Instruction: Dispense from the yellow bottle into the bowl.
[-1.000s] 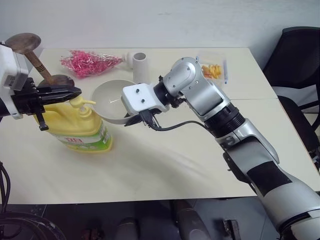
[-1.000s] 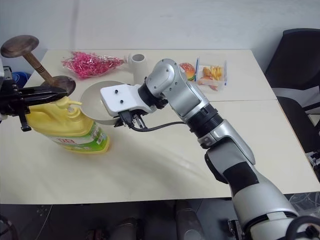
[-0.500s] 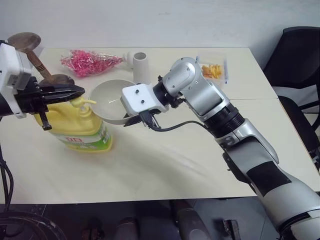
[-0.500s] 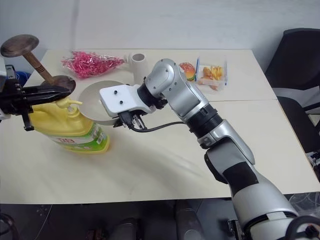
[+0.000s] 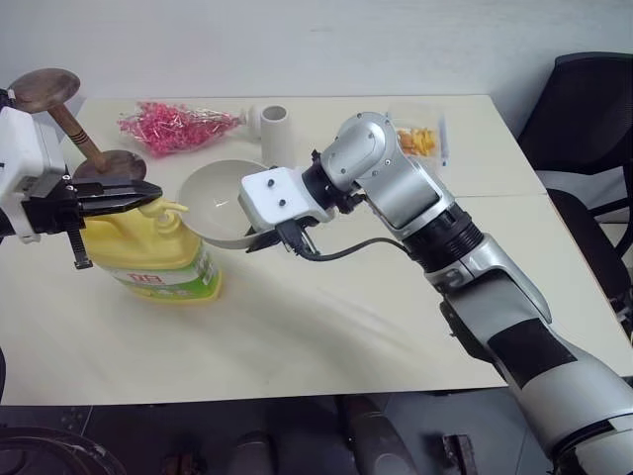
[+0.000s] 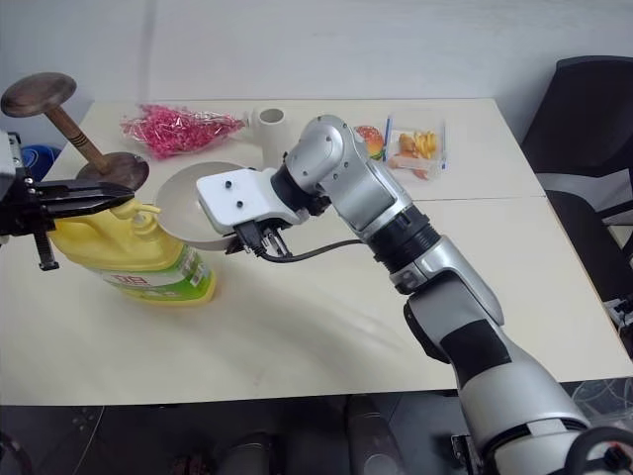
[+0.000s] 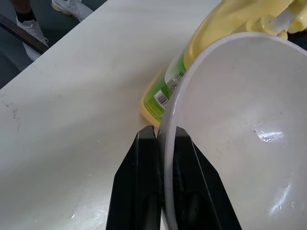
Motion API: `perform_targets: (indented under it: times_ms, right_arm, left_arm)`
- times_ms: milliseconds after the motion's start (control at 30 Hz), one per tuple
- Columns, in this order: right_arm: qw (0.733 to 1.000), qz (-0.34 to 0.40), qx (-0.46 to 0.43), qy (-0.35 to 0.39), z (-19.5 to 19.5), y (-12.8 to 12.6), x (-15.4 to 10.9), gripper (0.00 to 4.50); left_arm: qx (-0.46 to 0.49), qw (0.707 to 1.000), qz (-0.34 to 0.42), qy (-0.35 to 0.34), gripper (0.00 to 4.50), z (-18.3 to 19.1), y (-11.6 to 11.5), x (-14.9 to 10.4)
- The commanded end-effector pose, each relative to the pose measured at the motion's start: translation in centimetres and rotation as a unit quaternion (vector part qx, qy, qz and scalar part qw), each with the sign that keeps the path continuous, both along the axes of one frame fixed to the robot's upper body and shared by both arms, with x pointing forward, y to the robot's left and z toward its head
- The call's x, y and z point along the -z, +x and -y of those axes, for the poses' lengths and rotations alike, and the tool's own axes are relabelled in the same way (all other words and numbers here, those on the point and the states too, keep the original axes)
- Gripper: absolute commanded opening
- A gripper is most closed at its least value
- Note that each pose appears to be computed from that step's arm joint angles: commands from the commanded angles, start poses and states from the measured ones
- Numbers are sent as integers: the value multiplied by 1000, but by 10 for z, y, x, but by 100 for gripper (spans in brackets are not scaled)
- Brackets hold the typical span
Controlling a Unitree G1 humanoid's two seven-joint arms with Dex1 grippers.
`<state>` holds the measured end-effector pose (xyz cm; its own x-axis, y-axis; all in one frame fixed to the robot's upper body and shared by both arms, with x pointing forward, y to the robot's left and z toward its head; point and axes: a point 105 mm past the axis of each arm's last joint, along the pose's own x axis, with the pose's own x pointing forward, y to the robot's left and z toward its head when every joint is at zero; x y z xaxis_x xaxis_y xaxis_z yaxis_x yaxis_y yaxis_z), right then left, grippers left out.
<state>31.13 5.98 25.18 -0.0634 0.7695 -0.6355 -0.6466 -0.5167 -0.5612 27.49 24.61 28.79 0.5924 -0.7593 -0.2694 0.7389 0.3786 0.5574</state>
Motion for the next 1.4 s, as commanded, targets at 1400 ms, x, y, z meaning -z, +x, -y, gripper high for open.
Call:
perform_targets:
  times_ms: [1400]
  right_arm:
    - [998,32,-48,20,-15,-20,-25,0]
  left_arm:
    - [-10,990,-89,108,3,-5,8,66]
